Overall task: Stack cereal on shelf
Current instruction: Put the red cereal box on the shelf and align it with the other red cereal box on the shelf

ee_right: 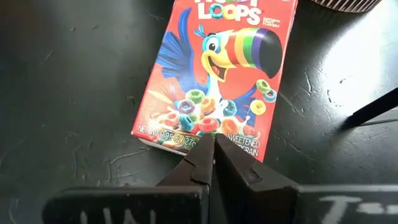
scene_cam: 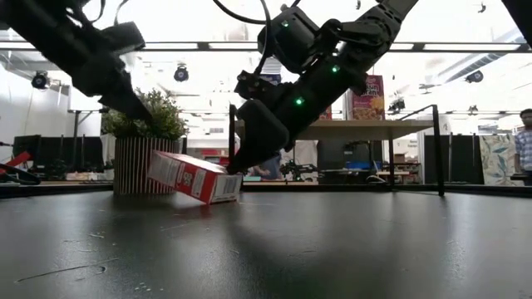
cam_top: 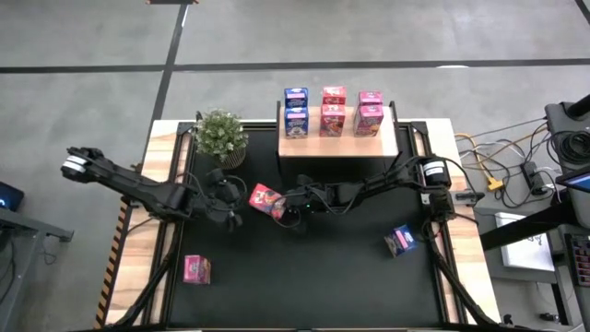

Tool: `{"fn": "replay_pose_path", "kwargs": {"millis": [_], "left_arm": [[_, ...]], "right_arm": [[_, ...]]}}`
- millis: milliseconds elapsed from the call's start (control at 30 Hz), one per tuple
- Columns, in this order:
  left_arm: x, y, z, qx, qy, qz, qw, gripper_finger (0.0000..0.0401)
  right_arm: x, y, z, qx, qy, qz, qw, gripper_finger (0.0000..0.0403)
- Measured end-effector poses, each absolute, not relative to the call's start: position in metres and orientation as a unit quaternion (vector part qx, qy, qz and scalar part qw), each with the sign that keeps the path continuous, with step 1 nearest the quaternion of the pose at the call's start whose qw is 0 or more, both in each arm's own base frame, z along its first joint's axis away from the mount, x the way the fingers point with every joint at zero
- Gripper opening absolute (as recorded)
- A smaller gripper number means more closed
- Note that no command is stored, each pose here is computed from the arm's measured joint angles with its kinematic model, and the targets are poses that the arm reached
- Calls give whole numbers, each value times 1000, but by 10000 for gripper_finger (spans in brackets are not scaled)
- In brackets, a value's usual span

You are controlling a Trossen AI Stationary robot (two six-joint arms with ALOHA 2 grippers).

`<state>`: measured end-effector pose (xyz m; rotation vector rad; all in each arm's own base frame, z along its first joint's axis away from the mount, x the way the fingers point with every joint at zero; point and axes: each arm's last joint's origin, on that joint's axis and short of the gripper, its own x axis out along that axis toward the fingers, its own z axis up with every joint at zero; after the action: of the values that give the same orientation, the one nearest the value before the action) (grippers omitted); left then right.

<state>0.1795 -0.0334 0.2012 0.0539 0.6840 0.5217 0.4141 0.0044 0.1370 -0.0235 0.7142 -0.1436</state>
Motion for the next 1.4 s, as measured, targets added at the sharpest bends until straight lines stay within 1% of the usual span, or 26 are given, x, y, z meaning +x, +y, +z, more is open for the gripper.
{"fn": "replay_pose_path", "kwargs": {"millis": [200, 567, 700, 767, 867, 967, 1267, 1400], "left_arm": [[183, -31, 185, 43, 379, 276, 882, 0], [194, -34, 151, 94, 459, 283, 837, 0], [199, -35, 138, 108, 483, 273, 825, 0], [203, -36, 133, 115, 485, 269, 824, 0], [210, -38, 126, 123, 479, 260, 829, 0], [214, -40, 122, 125, 479, 258, 830, 0], [224, -42, 137, 124, 457, 249, 845, 0], [225, -42, 140, 130, 458, 245, 844, 0]], "right_arm": [[413, 5, 136, -15, 355, -67, 932, 9], [413, 5, 135, -20, 357, -63, 932, 9], [412, 5, 132, -22, 367, -56, 928, 9], [409, 5, 123, -25, 387, -56, 920, 9], [410, 6, 129, -23, 377, -56, 924, 9], [406, 5, 123, -19, 390, -60, 919, 9], [407, 7, 125, -17, 380, -62, 923, 9], [405, 7, 126, -19, 390, -62, 919, 9]]}}
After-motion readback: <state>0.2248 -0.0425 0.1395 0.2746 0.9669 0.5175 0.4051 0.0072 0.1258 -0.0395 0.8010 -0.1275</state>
